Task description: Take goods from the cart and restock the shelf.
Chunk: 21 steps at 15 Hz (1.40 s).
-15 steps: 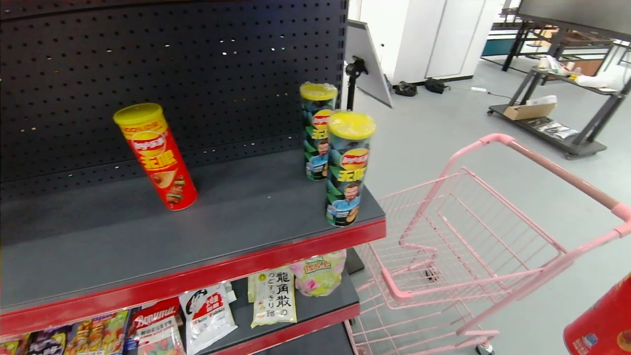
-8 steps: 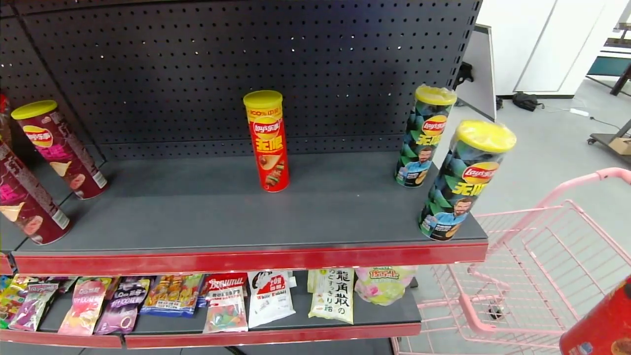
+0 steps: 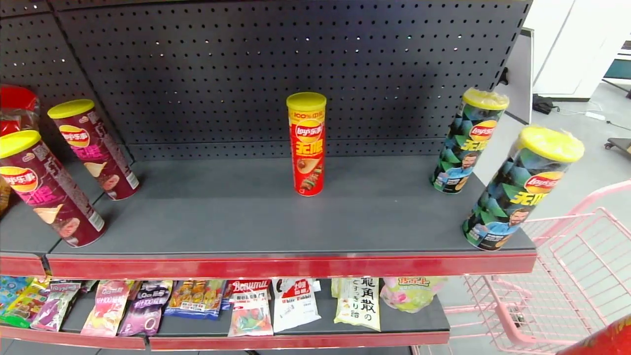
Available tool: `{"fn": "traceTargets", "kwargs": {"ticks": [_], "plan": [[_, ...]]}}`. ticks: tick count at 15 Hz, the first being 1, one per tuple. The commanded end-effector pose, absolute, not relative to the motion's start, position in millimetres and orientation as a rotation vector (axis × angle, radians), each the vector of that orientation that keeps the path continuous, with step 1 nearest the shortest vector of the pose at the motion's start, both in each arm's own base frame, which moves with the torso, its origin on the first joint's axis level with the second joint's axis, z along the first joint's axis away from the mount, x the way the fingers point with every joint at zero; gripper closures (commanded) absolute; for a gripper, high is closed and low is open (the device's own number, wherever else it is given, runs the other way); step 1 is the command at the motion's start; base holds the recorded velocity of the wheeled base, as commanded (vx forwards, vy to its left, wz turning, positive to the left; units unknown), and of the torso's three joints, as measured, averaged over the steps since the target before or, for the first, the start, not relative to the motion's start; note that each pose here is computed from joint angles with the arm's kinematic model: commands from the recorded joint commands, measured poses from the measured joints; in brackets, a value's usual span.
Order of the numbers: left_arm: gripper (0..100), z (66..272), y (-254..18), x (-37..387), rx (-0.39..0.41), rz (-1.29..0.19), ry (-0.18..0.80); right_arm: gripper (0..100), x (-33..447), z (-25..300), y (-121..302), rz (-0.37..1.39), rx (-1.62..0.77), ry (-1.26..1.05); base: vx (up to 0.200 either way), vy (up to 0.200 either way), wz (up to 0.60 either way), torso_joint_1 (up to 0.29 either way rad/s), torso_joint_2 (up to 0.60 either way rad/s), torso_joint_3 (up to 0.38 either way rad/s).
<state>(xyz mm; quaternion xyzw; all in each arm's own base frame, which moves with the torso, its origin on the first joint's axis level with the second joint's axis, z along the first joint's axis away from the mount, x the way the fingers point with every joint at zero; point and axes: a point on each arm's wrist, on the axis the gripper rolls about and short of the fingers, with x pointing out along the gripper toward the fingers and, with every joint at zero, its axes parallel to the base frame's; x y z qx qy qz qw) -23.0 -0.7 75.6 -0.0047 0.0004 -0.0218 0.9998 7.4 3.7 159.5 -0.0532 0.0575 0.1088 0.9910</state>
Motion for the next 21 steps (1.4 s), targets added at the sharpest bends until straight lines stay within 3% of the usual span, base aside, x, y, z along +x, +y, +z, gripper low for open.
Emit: {"fn": "traceTargets", "kwargs": {"ticks": [1, 3, 9, 19, 20, 21], "plan": [[0, 76, -1, -23, -0.009, -0.043, 0.002, 100, 1, 156, 3, 0.221, -0.108, 0.080, 0.000, 0.000, 0.00, 0.000, 0.00, 0.000], [0, 76, -1, -23, -0.011, -0.043, 0.002, 100, 0, 157, 4, 0.232, -0.108, 0.076, 0.000, 0.000, 0.00, 0.000, 0.00, 0.000], [0, 76, -1, -23, -0.009, -0.043, 0.002, 100, 0, 160, 6, 0.334, -0.104, 0.067, 0.200, 0.000, 0.00, 0.006, 0.00, 0.004], [0, 76, -1, -22, -0.005, -0.058, 0.019, 100, -1, 164, 10, 0.519, -0.099, 0.054, 0.000, 0.000, 0.00, 0.000, 0.00, 0.000], [0, 83, -2, -23, 0.004, -0.094, -0.019, 100, 1, 163, 10, 0.526, -0.096, 0.064, 0.000, 0.000, 0.00, 0.000, 0.00, 0.000], [0, 136, -2, -22, -0.031, -0.164, -0.056, 100, 3, 165, 10, 0.526, -0.095, 0.070, 0.000, 0.000, 0.00, 0.000, 0.00, 0.000]]}}
